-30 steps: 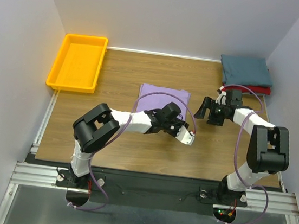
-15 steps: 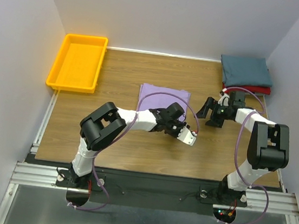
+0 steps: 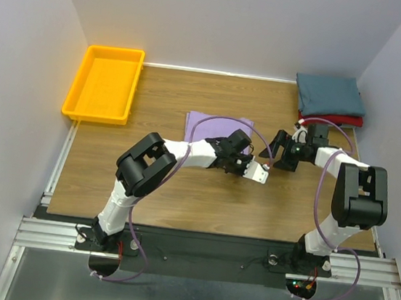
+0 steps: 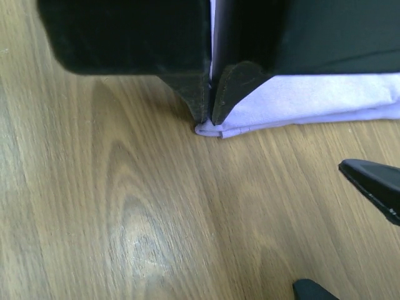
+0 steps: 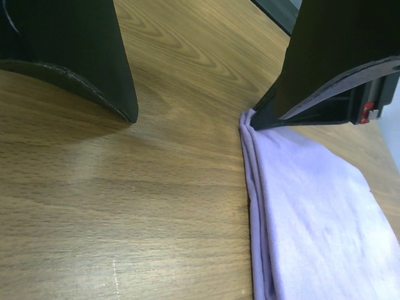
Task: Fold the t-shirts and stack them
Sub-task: Fold the tshirt, then neatly place the folded tshirt to the corner
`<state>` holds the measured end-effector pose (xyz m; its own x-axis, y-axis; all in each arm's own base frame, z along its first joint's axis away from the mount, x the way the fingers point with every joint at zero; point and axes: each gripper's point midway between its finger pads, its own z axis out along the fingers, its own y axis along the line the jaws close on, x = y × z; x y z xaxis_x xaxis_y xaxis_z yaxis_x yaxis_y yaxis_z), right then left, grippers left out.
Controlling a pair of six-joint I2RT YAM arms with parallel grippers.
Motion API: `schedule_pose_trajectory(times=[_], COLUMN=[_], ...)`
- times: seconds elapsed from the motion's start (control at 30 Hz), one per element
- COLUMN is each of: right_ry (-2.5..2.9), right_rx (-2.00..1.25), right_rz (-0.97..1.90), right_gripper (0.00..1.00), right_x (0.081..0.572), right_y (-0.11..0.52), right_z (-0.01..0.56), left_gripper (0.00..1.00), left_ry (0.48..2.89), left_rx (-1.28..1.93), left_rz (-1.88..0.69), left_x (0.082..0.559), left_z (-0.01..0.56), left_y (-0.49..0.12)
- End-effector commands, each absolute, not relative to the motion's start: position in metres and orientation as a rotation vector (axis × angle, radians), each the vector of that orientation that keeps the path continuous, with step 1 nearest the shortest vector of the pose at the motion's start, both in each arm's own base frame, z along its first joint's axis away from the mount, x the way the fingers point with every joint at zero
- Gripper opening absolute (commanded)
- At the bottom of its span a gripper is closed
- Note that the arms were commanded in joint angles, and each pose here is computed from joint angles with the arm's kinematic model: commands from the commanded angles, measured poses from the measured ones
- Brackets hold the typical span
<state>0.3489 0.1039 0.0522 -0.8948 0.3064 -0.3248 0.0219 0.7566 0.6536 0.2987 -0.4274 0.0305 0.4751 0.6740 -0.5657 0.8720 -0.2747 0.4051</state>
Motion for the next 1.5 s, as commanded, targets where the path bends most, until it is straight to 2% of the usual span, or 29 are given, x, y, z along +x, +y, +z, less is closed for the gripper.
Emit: schedule_pose_trajectory(times=[0.0, 0.1, 0.33, 0.53, 0.73, 0.97, 1.07, 1.1, 1.27, 1.47], right_ry=[2.428, 2.38, 2.225, 2.176, 2.178, 2.145, 2.135, 2.123, 2.108, 2.103], right_rx=[0.27, 0.347, 0.598, 0.75, 0.823, 0.888, 0.898, 0.905, 0.938, 0.918], right_rz=[0.986, 1.047, 1.223, 1.281, 1.317, 1.249, 1.232, 1.213, 1.178, 1.096], right_gripper=[0.97, 0.97, 0.98, 0.86, 0.85, 0.83, 0.75, 0.69, 0.61, 0.63], right_x=[0.361, 0.367, 0.386, 0.402, 0.408, 0.423, 0.432, 0.438, 0.453, 0.465], right_y=[0.108, 0.114, 0.124, 0.132, 0.146, 0.154, 0.156, 0.156, 0.155, 0.147], right_z=[0.07, 0.073, 0.082, 0.075, 0.067, 0.054, 0.049, 0.049, 0.043, 0.031], left_gripper=[0.03, 0.0, 0.0, 0.0, 0.0, 0.0, 0.0, 0.0, 0.0, 0.0], left_ry=[1.28, 1.271, 1.247, 1.248, 1.268, 1.3, 1.315, 1.316, 1.332, 1.331], left_rx=[1.973, 1.912, 1.825, 1.763, 1.719, 1.635, 1.611, 1.612, 1.605, 1.61], left_rz=[-0.415, -0.435, -0.468, -0.495, -0.519, -0.567, -0.594, -0.605, -0.62, -0.64], left_x=[0.299, 0.301, 0.303, 0.306, 0.314, 0.326, 0.33, 0.329, 0.33, 0.328], left_z=[0.061, 0.081, 0.121, 0.139, 0.148, 0.158, 0.161, 0.16, 0.156, 0.156], left_y=[-0.434, -0.44, -0.449, -0.454, -0.463, -0.481, -0.488, -0.489, -0.491, -0.489])
